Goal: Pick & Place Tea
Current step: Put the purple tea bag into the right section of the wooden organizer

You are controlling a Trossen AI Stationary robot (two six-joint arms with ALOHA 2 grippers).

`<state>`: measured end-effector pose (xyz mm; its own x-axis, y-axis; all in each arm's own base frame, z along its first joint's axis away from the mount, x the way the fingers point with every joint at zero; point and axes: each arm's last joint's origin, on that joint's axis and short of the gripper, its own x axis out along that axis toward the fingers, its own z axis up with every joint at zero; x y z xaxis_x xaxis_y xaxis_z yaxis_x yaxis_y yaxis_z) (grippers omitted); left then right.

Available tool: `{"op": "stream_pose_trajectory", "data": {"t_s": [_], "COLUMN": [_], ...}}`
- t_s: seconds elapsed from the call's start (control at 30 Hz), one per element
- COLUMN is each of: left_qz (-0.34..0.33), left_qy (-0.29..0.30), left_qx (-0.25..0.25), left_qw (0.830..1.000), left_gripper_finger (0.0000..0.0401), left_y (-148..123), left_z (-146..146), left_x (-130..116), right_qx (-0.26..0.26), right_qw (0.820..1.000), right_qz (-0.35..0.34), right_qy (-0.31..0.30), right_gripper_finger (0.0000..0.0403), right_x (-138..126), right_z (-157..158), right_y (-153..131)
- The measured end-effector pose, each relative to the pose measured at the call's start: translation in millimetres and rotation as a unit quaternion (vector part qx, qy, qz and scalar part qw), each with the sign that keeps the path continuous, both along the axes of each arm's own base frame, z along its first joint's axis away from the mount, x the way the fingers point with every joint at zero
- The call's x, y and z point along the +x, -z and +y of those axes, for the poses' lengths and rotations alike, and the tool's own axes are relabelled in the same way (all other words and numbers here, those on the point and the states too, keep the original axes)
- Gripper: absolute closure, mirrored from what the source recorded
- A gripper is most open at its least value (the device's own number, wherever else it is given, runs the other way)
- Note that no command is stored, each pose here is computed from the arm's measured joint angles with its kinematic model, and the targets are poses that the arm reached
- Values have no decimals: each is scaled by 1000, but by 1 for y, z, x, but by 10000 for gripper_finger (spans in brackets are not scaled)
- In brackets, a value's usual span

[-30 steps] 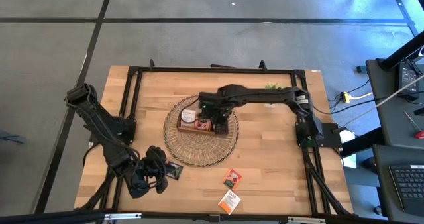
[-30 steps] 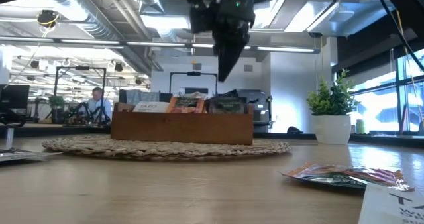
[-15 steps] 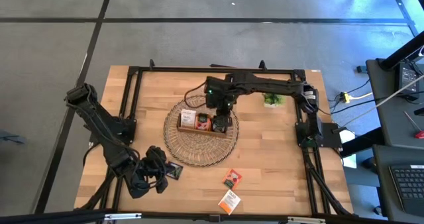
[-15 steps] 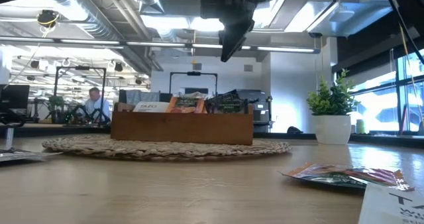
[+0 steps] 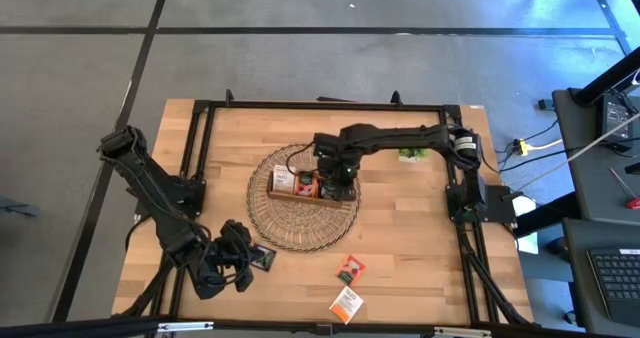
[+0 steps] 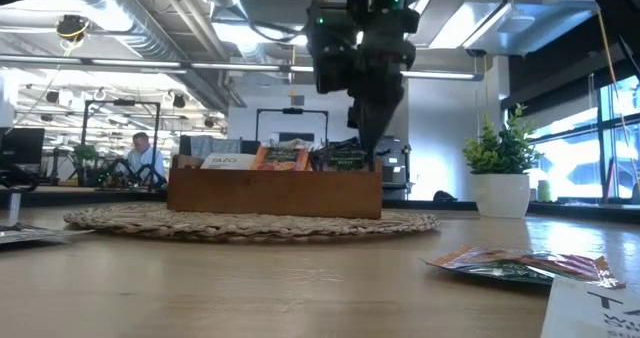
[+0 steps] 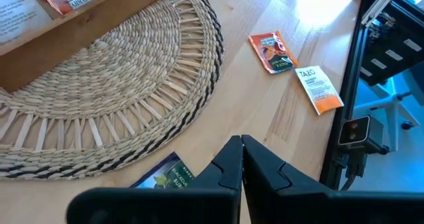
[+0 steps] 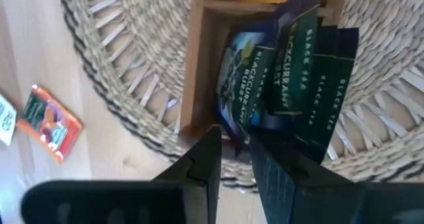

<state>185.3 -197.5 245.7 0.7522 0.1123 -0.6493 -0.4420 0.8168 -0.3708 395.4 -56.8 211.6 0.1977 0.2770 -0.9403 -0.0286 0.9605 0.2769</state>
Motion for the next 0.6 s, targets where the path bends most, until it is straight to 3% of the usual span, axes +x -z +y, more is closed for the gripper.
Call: {"op": "stream_pose_trajectory", "data": {"t_s": [0.13, 0.43, 0.6], "left_qz": [0, 0, 0], "left_qy": [-1, 0, 0], "left_qx": [1, 1, 1], "left_qw": [1000, 1000, 1000], "left_gripper_finger": [399, 399, 399], "left_y": [0, 0, 0], "left_z": [0, 0, 0], "left_x": [0, 0, 0], "right_qx": [-2, -12, -11], "right_qw": [1000, 999, 998], "right_qz": [-9, -52, -57], "right_qy": [2, -3, 4], "right_gripper_finger": [319, 319, 319], "right_x": [1, 10, 11], "right_z": [0, -5, -5], "right_y": [5, -16, -9]}}
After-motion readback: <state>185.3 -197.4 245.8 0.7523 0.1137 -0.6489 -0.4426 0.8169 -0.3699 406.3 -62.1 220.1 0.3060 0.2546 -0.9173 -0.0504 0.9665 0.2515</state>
